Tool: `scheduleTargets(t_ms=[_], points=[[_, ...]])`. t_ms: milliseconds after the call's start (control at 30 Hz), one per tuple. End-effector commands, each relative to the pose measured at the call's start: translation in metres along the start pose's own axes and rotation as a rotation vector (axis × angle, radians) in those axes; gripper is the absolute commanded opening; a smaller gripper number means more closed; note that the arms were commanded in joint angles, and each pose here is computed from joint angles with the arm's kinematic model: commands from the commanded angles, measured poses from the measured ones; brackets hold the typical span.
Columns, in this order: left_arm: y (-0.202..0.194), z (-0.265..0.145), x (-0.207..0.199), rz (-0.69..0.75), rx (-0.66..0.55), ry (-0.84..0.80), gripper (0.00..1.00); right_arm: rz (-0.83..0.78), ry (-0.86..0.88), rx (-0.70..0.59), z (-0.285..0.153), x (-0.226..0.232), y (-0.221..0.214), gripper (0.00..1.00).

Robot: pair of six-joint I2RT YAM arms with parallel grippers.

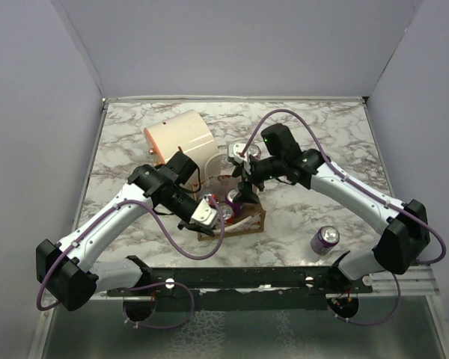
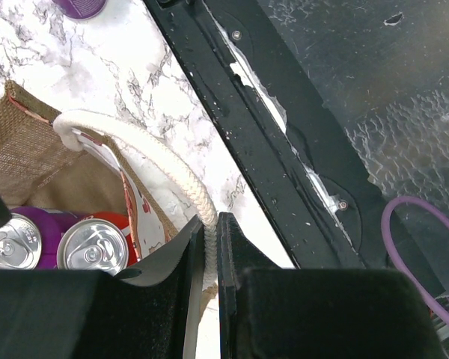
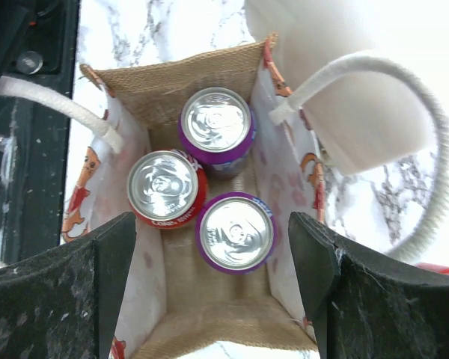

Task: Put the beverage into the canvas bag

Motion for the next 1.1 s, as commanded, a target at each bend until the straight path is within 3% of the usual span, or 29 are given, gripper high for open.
scheduleTargets(t_ms=[0, 333, 733, 1067], points=[[0.01, -0.004, -0.003, 0.03, -0.036, -0.004, 0.14, -0.045, -0.091, 0.064, -0.013, -0.008, 0.004, 0.82], [0.01, -0.005, -0.003, 0.029, -0.036, -0.005, 0.14, -0.034, -0.046, 0.203, 0.0, -0.011, -0.027, 0.84], [0.009, -0.004, -0.004, 0.026, -0.033, -0.005, 0.14, -0.047, -0.045, 0.283, 0.021, -0.013, -0.047, 0.86], [0.008, -0.004, -0.004, 0.024, -0.031, -0.006, 0.14, -0.036, -0.012, 0.291, 0.039, -0.01, -0.058, 0.74]])
Point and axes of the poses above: each gripper's point midway between its finger pads, its own z axis out along the fingers, its own x axis along the line the jaws close on, y = z × x, the point moved 9 cm from there along -z, back along the fingers, and after that the axes turned 8 degrees about -z, right-handed, at the moved point
